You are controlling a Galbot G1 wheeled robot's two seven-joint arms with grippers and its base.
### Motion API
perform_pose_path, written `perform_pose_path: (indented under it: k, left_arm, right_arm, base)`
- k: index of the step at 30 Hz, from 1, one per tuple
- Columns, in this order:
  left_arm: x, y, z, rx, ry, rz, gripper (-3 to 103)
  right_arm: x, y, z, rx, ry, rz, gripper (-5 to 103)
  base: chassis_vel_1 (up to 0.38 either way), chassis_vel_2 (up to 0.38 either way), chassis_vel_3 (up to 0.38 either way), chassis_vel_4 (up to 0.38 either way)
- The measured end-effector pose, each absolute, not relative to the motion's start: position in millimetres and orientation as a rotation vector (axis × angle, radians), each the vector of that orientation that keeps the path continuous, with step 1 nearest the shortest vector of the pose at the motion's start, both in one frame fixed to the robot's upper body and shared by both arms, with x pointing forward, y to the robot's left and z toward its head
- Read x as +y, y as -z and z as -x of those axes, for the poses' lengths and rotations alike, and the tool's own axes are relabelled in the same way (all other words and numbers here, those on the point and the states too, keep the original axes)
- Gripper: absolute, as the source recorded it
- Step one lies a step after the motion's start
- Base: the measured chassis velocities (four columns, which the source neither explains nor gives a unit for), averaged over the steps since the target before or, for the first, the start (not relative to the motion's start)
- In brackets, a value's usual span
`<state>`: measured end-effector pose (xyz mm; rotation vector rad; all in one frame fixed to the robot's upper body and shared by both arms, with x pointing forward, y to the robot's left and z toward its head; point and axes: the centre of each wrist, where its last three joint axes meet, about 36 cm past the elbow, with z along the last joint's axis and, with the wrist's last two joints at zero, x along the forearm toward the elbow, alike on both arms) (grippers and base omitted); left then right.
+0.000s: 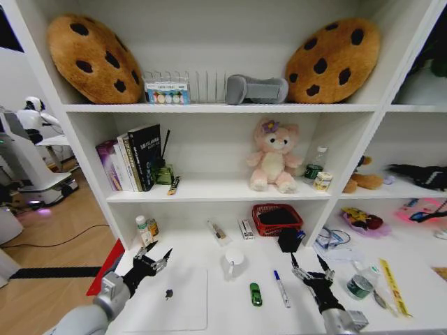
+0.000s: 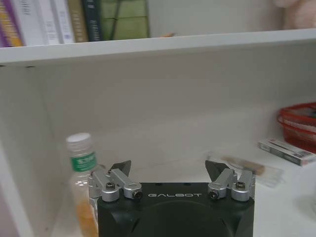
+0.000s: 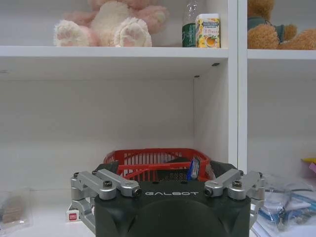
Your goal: Organize the objects on the table.
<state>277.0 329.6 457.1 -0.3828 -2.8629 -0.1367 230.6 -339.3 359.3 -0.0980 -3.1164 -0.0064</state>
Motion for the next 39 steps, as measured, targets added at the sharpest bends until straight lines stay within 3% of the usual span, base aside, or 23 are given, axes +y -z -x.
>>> perform_pose_path:
  k: [1, 3, 4, 11, 29, 39]
  left_arm:
    - [341, -457, -282, -2.889, 0.097, 0.315, 90]
    - [350, -458, -287, -2.916, 0.073, 0.252, 90]
    - [366, -461, -294, -2.953, 0.033, 0.162, 98]
    - [413, -461, -301, -3.021, -0.081, -0.078, 100]
    - [393, -433, -276, -3.025, -0.103, -0.064, 100]
    - [392, -433, -276, -3.025, -0.1, -0.06, 100]
  right_arm:
    - [-343, -362, -231, -3.116, -0.007, 0.089, 100]
    - [-347, -365, -232, -3.115, -0.021, 0.078, 100]
    - [-352, -368, -235, -3.115, -0.039, 0.057, 100]
    - [-353, -374, -245, -3.101, -0.035, 0.03, 100]
    - [-345, -375, -242, -3.07, -0.04, -0.027, 100]
    - [-285, -358, -200, -3.003, 0.032, -0.113, 100]
  base:
    - [0.0, 0.0, 0.0, 0.0]
    - [0.0, 0.0, 0.0, 0.0]
    - [0.0, 0.0, 0.0, 0.0]
    - [0.0, 0.0, 0.0, 0.0]
    - [0.0, 0.0, 0.0, 0.0]
    - [0.0, 0.0, 0.0, 0.0]
